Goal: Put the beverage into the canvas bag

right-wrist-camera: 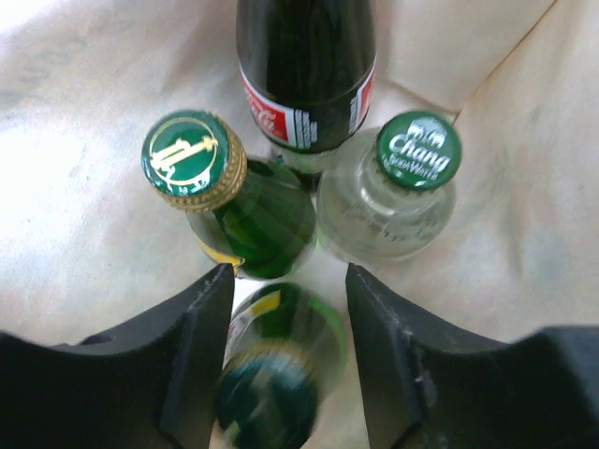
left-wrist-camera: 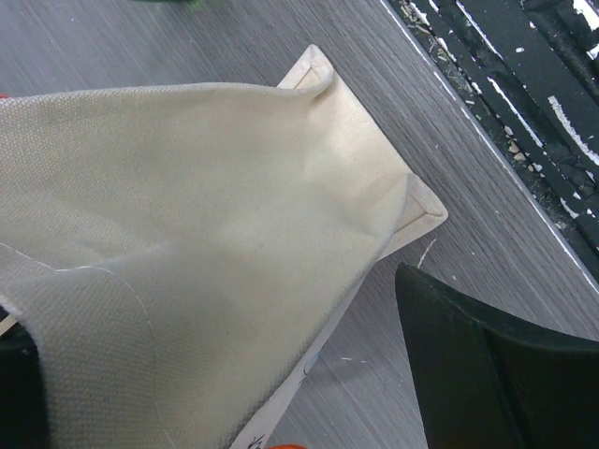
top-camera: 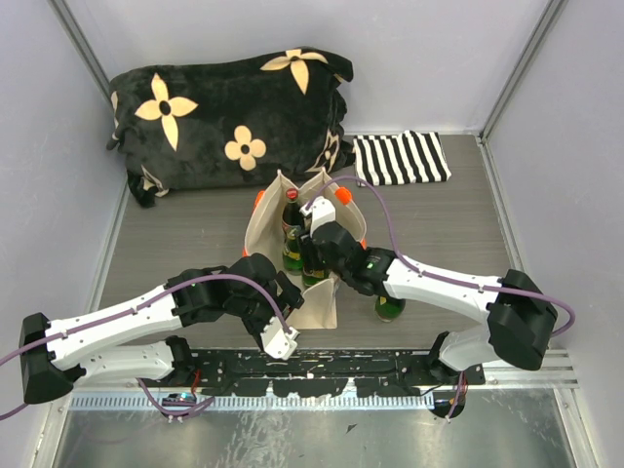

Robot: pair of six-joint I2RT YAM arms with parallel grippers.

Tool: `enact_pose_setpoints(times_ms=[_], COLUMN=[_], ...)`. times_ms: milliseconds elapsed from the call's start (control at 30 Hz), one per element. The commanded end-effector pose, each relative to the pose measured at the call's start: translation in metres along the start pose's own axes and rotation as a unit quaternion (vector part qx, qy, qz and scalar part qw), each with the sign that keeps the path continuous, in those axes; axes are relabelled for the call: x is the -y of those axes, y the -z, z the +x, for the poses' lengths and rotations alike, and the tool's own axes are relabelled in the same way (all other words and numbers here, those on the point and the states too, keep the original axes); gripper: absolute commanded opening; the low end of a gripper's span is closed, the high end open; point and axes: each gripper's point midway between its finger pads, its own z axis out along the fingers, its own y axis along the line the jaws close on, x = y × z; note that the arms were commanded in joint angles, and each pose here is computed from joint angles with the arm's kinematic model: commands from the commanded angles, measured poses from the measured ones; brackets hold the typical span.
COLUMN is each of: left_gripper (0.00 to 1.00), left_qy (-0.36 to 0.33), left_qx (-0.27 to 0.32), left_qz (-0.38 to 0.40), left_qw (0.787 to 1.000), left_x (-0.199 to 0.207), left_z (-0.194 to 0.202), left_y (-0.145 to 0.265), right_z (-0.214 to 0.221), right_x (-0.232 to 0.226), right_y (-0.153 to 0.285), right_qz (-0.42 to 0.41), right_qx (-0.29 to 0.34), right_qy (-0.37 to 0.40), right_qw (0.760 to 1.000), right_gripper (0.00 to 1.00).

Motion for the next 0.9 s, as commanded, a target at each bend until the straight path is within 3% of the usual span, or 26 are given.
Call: enact_pose_setpoints(times_ms=[0,433,700,867], left_gripper=[0.95,0.96,1.00,0.99], left_qy=[0.005,-0.065,-0.089,-0.102], left_qx=[-0.003,-0.001,0.005,0.010], left_qz=[0.010,0.019,0.012,0.012], left_qw=[1.000,0.998,0.996,0.995], left_x=[0.003,0.016,0.020,0.023], left_z=[-0.001,0.004,0.002,0.000], left_y=[0.003,0.004,0.012,0.016], right_z=[-0.081,-0.155,-0.160,-0.135], right_x=[-0.003,0.007,0.045,0.071], right_y=[0.025,0.058,0.084,0.105], right_qz=[0.003,0.037,0.122,0.183], right_qx=[0.111,0.186,0.165,0.107], right_qy=[-0.042,-0.070,-0.101,-0.108], right_qw=[0.993,0.979,0.973,0.971], right_gripper=[0.61,0.70,0.71,0.70])
